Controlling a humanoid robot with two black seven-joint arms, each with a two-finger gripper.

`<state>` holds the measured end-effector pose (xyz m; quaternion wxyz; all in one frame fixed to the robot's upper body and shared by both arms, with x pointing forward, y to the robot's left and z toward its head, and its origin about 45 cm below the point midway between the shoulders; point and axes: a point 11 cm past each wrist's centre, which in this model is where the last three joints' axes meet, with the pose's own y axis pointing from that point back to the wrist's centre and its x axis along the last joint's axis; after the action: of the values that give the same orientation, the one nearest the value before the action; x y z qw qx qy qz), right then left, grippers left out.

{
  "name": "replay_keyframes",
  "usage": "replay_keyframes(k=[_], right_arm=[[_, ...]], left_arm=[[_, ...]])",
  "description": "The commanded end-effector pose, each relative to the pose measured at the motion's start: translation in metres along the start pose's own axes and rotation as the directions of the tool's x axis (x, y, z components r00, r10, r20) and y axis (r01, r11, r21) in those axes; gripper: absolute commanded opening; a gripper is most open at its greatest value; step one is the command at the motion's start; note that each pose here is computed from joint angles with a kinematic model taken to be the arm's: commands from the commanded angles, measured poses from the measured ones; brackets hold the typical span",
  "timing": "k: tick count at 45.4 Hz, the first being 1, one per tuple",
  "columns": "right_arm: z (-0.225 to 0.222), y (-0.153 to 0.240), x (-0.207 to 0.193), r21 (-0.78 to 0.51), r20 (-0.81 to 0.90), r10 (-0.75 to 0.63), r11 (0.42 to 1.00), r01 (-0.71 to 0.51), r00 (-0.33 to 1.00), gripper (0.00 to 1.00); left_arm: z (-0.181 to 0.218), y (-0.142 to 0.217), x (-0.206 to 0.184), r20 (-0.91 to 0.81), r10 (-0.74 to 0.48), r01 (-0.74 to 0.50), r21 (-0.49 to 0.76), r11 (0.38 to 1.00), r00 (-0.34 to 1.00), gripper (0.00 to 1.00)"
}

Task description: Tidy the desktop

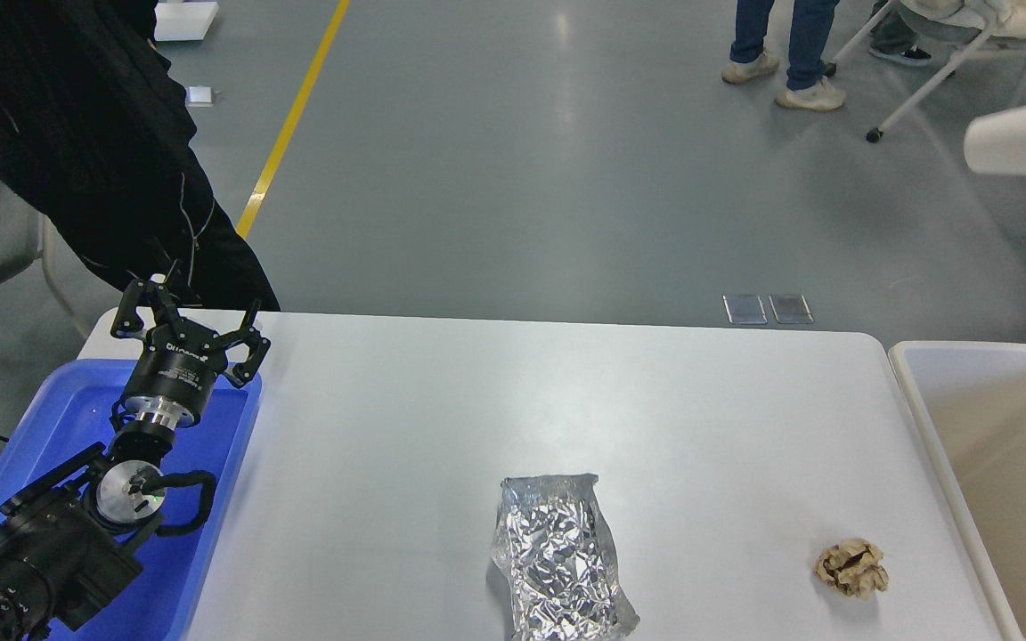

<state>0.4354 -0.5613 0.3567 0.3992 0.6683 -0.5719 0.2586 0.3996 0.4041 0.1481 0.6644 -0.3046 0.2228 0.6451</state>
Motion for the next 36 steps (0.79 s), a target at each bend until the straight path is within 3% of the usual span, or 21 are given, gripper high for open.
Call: replay_keyframes(k=[1,10,24,28,36], right_arm=[[0.067,0.020,-0.020,-0.305,-0.054,0.041,0.951,-0.056,0.998,0.00],[0.122,0.047,-0.037,-0.621,-0.086,0.050,0.779,-0.092,0.995,0.00],[0.157,0.074,-0.054,-0.782,-0.096,0.131,0.603,-0.156,0.987,0.00],[0.164,0.079,-0.061,-0.802,-0.111,0.150,0.570,-0.178,0.982,0.00],[0.175,0.080,-0.091,-0.813,-0.125,0.121,0.556,-0.172,0.985,0.00]], left_arm=[[0.000,0.000,0.000,0.000,0.001,-0.001,0.000,1.000,1.000,1.00],[0.000,0.000,0.000,0.000,-0.001,0.001,0.000,1.000,1.000,1.00],[0.000,0.000,0.000,0.000,-0.001,0.001,0.000,1.000,1.000,1.00],[0.000,0.000,0.000,0.000,0.001,-0.001,0.000,1.000,1.000,1.00],[0.000,0.000,0.000,0.000,0.001,-0.001,0.000,1.000,1.000,1.00]])
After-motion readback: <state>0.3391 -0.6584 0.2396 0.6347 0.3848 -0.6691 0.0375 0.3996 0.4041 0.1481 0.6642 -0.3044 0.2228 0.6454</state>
